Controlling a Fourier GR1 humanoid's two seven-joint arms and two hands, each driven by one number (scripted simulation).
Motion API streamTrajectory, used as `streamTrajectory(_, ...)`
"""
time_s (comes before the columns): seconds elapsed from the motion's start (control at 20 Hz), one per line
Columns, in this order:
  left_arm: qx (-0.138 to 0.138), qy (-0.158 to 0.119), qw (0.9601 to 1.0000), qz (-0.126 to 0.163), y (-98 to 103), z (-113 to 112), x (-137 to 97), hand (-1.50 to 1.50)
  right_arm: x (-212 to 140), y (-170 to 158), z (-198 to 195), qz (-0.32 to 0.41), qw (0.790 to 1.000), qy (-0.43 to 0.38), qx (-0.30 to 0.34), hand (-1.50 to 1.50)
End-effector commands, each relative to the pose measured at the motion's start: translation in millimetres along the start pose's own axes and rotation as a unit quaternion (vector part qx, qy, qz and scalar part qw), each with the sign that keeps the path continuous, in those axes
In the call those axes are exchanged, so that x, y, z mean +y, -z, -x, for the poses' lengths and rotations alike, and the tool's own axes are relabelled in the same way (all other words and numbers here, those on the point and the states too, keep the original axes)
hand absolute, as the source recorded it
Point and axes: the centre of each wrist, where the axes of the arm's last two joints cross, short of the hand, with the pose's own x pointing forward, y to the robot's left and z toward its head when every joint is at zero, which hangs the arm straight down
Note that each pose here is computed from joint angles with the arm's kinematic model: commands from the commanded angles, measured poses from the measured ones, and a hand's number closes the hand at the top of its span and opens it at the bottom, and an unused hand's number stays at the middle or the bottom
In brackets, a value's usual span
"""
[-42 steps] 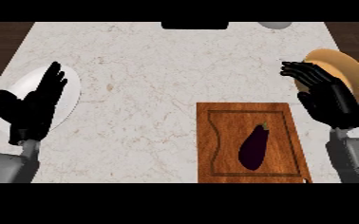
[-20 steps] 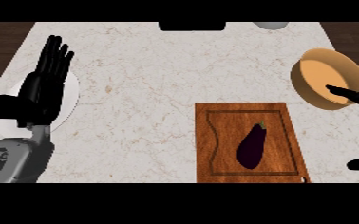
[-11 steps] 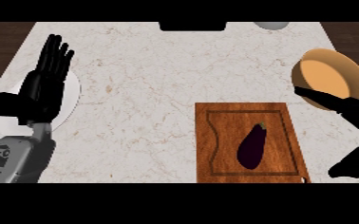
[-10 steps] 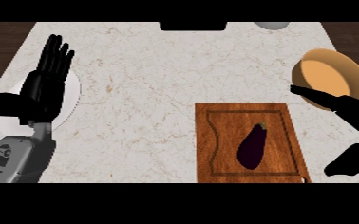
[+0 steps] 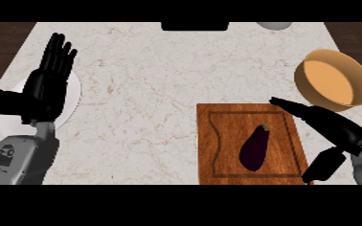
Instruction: Pick the eggplant from the cutting board and place it in the pot
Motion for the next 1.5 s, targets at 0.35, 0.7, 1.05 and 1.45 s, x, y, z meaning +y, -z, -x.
streamTrajectory(0.35,0.002,-0.002,1.0000,-0.007,1.4,0.6,-11.9,0.00,32.3,15.3,-13.5,0.010,0.999,-0.008,-0.029,-1.50)
streamTrajectory(0.7,0.007,0.004,1.0000,-0.005,-7.5,-3.5,-1.5,0.00,44.0,39.9,-17.2,0.017,0.999,-0.036,0.020,-1.50)
streamTrajectory(1.05,0.001,-0.002,1.0000,-0.001,0.7,2.4,-5.6,0.00,70.2,58.7,0.2,0.011,0.999,-0.026,0.028,-1.50)
streamTrajectory(1.45,-0.005,0.004,1.0000,-0.001,-7.2,-2.0,-2.7,0.00,95.0,71.4,16.2,-0.002,1.000,-0.022,0.009,-1.50)
